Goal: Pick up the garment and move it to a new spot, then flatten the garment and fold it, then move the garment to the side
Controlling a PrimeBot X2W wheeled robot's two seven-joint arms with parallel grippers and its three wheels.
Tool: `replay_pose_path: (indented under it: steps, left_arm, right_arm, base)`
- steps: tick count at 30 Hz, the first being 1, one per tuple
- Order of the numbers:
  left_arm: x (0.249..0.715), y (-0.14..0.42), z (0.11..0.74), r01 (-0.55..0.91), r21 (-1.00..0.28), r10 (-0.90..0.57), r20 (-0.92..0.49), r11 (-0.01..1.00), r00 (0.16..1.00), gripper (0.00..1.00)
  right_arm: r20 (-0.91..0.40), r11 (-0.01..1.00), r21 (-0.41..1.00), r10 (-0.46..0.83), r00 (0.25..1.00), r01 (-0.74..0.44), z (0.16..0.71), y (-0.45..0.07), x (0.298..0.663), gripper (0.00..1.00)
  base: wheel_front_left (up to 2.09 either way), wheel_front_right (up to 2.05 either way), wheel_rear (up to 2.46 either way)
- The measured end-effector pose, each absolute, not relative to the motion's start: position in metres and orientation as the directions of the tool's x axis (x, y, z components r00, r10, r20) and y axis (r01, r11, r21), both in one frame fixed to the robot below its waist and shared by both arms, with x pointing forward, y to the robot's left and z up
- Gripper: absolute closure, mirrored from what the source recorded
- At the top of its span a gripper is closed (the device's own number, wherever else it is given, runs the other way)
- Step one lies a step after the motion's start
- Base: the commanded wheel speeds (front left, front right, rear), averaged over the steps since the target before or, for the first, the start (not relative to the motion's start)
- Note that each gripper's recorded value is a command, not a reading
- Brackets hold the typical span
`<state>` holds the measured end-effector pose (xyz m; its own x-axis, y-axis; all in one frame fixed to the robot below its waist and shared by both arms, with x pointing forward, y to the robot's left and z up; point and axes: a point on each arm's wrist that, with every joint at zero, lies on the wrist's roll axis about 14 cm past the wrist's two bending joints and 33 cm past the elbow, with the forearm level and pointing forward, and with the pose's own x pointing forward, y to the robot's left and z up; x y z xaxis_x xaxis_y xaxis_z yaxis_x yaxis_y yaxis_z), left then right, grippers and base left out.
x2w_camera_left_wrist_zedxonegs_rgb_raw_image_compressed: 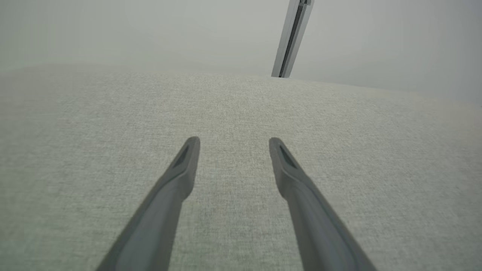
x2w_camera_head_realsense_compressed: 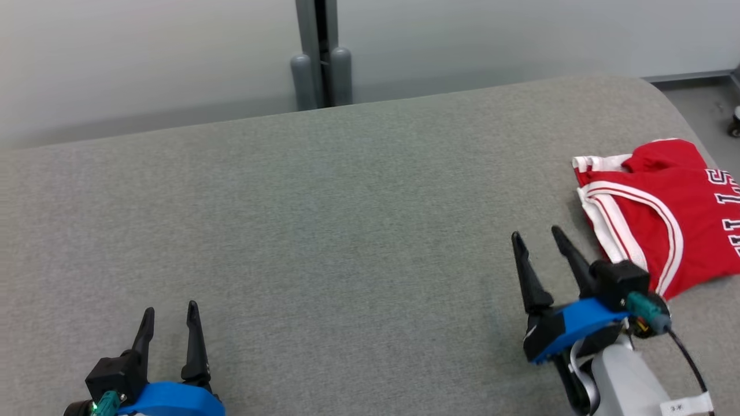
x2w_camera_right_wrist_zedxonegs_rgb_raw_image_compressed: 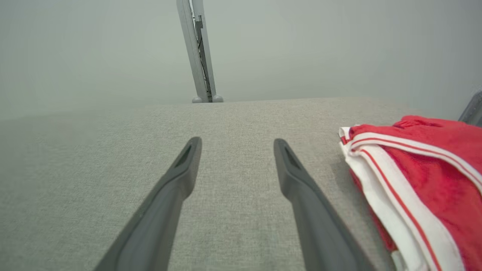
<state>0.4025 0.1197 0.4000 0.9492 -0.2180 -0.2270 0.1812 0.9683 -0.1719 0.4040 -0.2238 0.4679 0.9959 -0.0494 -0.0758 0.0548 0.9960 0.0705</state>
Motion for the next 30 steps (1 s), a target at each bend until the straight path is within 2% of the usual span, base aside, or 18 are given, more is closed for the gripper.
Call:
replay_pose_path:
  steps: [14, 21, 30]
  left_arm:
    - [0.364, 0.183, 0.411, -0.004, -0.179, -0.034, -0.211, 0.984, 0.977, 0.00]
    - [0.346, 0.202, 0.413, -0.064, -0.171, 0.027, -0.210, 0.983, 0.977, 0.00]
    - [0.345, 0.196, 0.416, -0.048, -0.189, 0.010, -0.199, 0.981, 0.980, 0.00]
  right_arm:
    - [-0.122, 0.974, 0.138, 0.196, 0.973, -0.179, 0.444, -0.133, 0.402, 0.00]
    - [-0.138, 0.961, 0.168, 0.242, 0.960, -0.218, 0.438, -0.115, 0.402, 0.00]
    - [-0.146, 0.969, 0.162, 0.213, 0.966, -0.189, 0.437, -0.125, 0.395, 0.00]
  base:
    - [0.00, 0.00, 0.00]
    - [0.00, 0.00, 0.00]
    - [0.00, 0.00, 0.00]
